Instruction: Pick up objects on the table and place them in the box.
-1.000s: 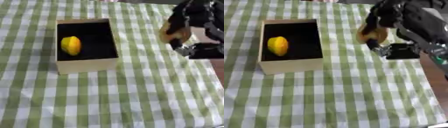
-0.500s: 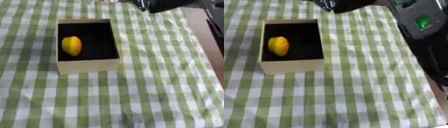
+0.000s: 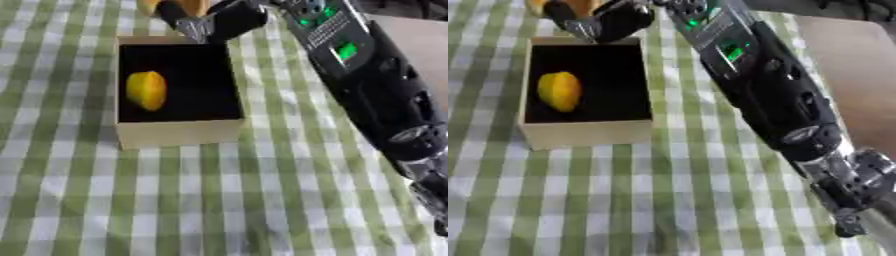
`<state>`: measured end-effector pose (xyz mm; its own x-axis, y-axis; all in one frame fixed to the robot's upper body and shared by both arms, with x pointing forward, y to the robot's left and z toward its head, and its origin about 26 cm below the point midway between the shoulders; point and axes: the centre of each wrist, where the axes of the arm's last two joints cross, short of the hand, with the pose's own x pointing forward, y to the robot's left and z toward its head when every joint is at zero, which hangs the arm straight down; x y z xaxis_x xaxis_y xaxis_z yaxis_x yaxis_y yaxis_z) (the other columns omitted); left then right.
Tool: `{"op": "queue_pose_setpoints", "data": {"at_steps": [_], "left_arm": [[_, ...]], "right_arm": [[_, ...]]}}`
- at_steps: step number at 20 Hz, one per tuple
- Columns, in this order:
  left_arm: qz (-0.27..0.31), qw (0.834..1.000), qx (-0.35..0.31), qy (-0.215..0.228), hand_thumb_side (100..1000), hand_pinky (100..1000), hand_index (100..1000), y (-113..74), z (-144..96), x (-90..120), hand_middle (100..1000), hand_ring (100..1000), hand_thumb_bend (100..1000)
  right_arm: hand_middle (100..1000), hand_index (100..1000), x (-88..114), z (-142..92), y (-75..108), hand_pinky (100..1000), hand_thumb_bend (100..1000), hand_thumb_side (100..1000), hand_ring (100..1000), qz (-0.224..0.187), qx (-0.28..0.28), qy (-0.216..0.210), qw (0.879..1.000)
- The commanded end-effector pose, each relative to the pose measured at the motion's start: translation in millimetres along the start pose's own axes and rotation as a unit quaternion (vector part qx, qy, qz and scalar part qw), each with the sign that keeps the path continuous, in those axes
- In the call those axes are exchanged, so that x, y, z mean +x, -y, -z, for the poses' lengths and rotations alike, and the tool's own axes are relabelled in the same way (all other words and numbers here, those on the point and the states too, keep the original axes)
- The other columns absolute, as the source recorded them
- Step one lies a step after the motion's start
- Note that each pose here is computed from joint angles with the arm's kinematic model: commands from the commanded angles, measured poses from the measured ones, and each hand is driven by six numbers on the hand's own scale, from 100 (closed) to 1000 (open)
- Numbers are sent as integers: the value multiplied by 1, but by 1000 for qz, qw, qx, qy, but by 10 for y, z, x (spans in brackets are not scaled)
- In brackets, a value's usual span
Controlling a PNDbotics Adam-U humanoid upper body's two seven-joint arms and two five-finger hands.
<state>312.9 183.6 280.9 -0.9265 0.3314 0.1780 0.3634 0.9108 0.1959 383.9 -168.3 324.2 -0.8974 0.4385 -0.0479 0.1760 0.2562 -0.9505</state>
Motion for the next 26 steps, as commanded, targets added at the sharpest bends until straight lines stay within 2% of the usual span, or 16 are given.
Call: {"op": "queue_pose_setpoints", "data": {"at_steps": [1, 3, 7, 10, 12, 13, 17, 22, 24, 26], "left_arm": [[-5, 1000, -7, 15, 527, 744, 813, 18, 73, 43, 700, 749, 176], [-6, 1000, -6, 12, 533, 744, 813, 18, 65, 42, 701, 749, 173], [-5, 1000, -4, 7, 538, 744, 813, 16, 51, 40, 701, 749, 169], [-5, 1000, -2, 0, 550, 744, 812, 17, 34, 36, 701, 748, 161], [-5, 1000, -1, -3, 552, 744, 812, 17, 24, 35, 701, 748, 159], [-5, 1000, -1, -5, 553, 744, 812, 17, 20, 34, 701, 748, 158], [-5, 1000, -1, -11, 561, 744, 812, 19, 2, 31, 702, 748, 152], [-4, 1000, 1, -18, 565, 744, 812, 15, -21, 29, 702, 748, 149], [-2, 1000, 4, -19, 565, 744, 812, 5, -30, 30, 702, 749, 151], [2, 1000, 8, -21, 566, 744, 812, -8, -43, 32, 703, 749, 151]], "right_arm": [[532, 638, -75, 72, -165, 747, 100, 100, 649, -12, 17, -12, 1000], [534, 641, -100, 93, -295, 747, 100, 100, 651, -12, 24, -17, 1000], [546, 653, -94, 112, -428, 749, 100, 103, 663, -20, 30, -16, 999], [625, 729, -75, 116, -459, 771, 100, 186, 737, -33, 41, -14, 999], [663, 778, -61, 108, -454, 784, 109, 161, 764, -49, 53, -7, 997], [710, 831, -54, 102, -447, 809, 163, 119, 801, -57, 57, -4, 997], [749, 870, -48, 68, -425, 836, 160, 100, 836, -85, 72, 5, 994], [741, 862, -24, 13, -320, 833, 141, 100, 829, -87, 44, 8, 995], [736, 858, 23, -37, -179, 832, 130, 100, 823, -80, 5, 9, 997], [735, 859, 114, -122, 43, 834, 128, 100, 820, -65, -52, 17, 996]]}}
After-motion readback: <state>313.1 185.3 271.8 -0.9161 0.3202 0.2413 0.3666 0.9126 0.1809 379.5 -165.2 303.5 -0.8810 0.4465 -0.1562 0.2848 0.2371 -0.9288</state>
